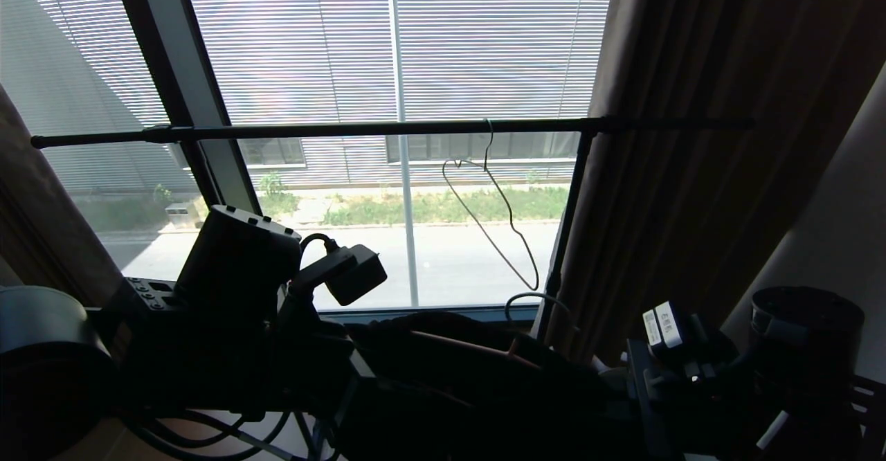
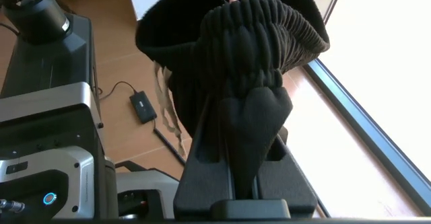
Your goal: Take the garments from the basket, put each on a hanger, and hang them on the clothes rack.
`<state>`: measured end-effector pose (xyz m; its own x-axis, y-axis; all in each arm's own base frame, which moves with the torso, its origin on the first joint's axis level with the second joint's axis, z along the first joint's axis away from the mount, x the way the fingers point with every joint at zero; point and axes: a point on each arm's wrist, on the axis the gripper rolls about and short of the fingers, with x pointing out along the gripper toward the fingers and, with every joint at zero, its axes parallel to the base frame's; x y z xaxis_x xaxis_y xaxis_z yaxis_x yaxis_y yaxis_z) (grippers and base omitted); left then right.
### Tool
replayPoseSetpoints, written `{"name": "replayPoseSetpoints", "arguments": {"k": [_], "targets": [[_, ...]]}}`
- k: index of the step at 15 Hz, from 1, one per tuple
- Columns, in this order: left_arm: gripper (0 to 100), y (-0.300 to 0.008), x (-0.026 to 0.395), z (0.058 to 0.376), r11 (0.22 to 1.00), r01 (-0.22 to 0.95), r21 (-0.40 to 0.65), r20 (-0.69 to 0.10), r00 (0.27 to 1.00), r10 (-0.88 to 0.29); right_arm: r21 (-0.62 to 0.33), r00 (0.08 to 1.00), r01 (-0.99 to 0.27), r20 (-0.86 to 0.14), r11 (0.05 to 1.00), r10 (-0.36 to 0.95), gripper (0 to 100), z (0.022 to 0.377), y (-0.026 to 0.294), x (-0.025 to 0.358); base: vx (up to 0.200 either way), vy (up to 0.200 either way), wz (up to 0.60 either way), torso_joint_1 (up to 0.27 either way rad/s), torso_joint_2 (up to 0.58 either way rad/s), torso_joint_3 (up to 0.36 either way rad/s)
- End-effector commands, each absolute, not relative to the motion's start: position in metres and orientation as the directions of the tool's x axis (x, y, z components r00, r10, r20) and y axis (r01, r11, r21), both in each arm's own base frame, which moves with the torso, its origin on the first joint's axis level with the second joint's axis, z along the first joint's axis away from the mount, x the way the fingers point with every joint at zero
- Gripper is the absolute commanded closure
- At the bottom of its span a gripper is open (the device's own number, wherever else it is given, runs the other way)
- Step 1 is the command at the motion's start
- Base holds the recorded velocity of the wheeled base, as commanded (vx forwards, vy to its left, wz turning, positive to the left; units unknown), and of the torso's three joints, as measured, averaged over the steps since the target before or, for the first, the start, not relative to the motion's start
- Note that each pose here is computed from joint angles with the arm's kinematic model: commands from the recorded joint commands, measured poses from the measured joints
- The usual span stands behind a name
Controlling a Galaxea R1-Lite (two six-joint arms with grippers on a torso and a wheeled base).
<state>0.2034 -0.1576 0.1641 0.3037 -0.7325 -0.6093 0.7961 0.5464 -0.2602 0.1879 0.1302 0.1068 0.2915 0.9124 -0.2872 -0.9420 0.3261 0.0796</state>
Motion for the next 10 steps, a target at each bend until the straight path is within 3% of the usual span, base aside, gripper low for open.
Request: {"name": "replayPoseSetpoints", "arguments": {"k": [1,6,10], "targets": [[0,-0.157,0.203,0.163,0.546,0.797,-0.259,-0.611,0.302,-0.731,0.08,0.29,-0.943,-0.287,0.324,0.913,100,0.107,0.13,0.188,0.0,0.0,0.0,0.0,0.0,0.0],[0,-0.157,0.202,0.164,0.546,0.797,-0.257,-0.608,0.306,-0.732,0.088,0.287,-0.942,-0.296,0.325,0.911,100,0.104,0.131,0.188,0.0,0.0,0.0,0.0,0.0,0.0],[0,-0.132,0.181,0.182,0.534,0.831,-0.156,-0.522,0.389,-0.759,0.11,0.241,-0.953,-0.29,0.283,0.926,100,0.102,0.129,0.187,0.0,0.0,0.0,0.0,0.0,0.0]]}}
